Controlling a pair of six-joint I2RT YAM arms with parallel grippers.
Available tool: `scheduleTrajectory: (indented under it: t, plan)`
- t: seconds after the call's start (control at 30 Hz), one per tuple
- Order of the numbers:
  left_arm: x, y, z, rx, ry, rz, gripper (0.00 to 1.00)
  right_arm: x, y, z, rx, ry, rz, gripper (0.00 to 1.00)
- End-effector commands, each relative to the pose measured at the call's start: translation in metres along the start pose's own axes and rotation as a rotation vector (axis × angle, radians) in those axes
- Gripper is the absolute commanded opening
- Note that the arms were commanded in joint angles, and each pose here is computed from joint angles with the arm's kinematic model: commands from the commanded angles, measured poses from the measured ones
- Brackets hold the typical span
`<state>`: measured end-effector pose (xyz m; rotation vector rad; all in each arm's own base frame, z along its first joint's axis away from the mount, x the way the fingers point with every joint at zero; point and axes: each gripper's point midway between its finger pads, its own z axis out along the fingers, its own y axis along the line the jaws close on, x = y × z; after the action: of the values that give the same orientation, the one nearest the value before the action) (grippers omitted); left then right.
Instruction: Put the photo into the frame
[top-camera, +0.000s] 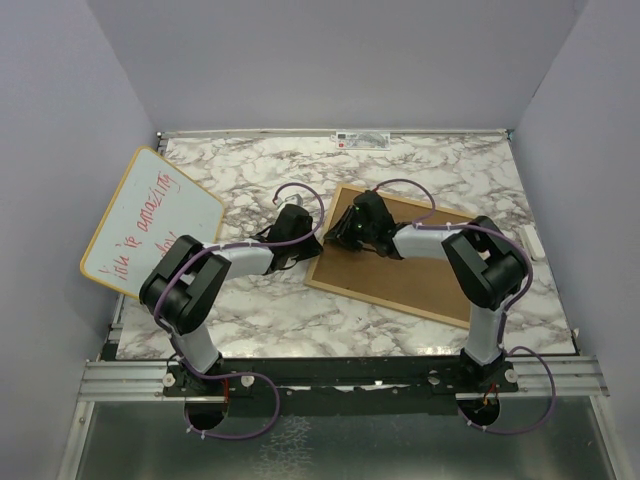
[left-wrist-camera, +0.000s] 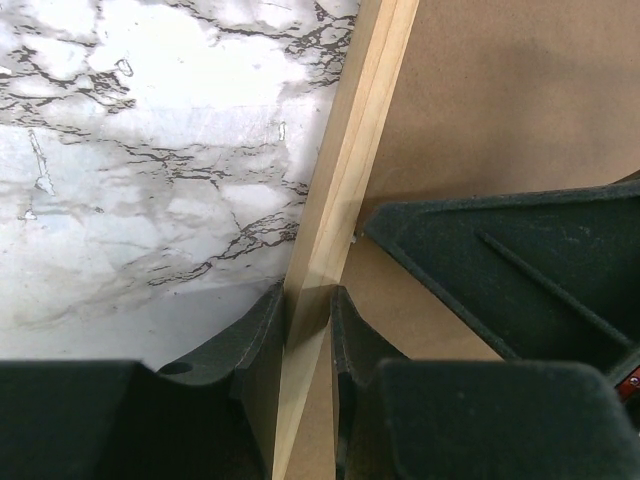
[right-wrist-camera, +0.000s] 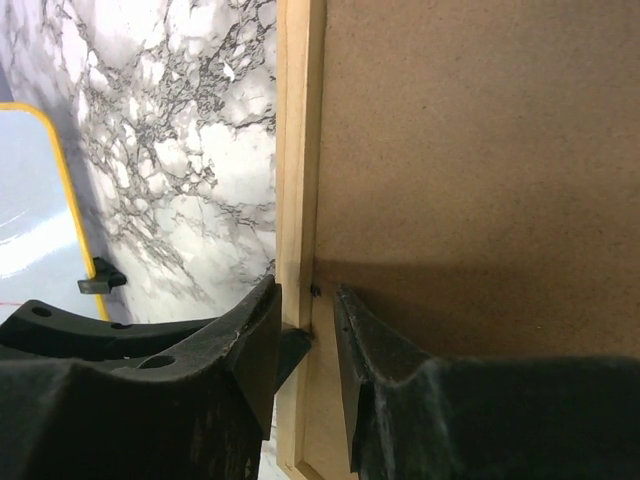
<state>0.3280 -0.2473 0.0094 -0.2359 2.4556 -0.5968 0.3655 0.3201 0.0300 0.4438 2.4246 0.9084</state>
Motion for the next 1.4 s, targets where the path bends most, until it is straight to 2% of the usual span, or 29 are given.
scheduleTrajectory:
  t: [0.0,0.2,0.37,0.47,0.7,0.8,0.97,1.07,1.13,1.37]
  plan:
    - [0.143,0.161,-0.049,-0.576,0.489,0.062,0.05,0.035,-0.123,-0.013,0.422,0.083,-0.046,0.35]
    - [0.137,0.155,-0.048,-0.542,0.484,0.081,0.05,0.015,-0.068,-0.016,0.228,0.064,-0.07,0.35]
    - [0.101,0.108,-0.039,-0.374,0.405,0.107,0.14,-0.038,-0.025,-0.04,0.161,-0.033,-0.036,0.36]
    - [0.07,0.073,-0.037,-0.263,0.341,0.14,0.25,-0.071,-0.032,-0.061,0.213,-0.08,0.007,0.36]
    - [-0.004,0.011,-0.034,-0.1,0.188,0.211,0.62,-0.137,-0.09,-0.128,0.453,-0.215,0.079,0.36]
    - [-0.029,0.001,-0.02,-0.089,0.162,0.211,0.73,-0.159,-0.124,-0.163,0.567,-0.281,0.131,0.48]
    - [-0.06,-0.012,0.015,-0.075,0.157,0.223,0.75,-0.182,-0.183,-0.215,0.725,-0.35,0.208,0.62]
    - [-0.062,-0.019,0.036,-0.049,0.19,0.241,0.73,-0.181,-0.217,-0.232,0.803,-0.329,0.254,0.71]
    - [-0.06,-0.016,0.046,-0.061,0.205,0.249,0.7,-0.176,-0.235,-0.239,0.842,-0.311,0.283,0.78]
    - [-0.048,0.009,0.059,-0.16,0.25,0.261,0.47,-0.154,-0.253,-0.22,0.761,-0.211,0.296,0.83]
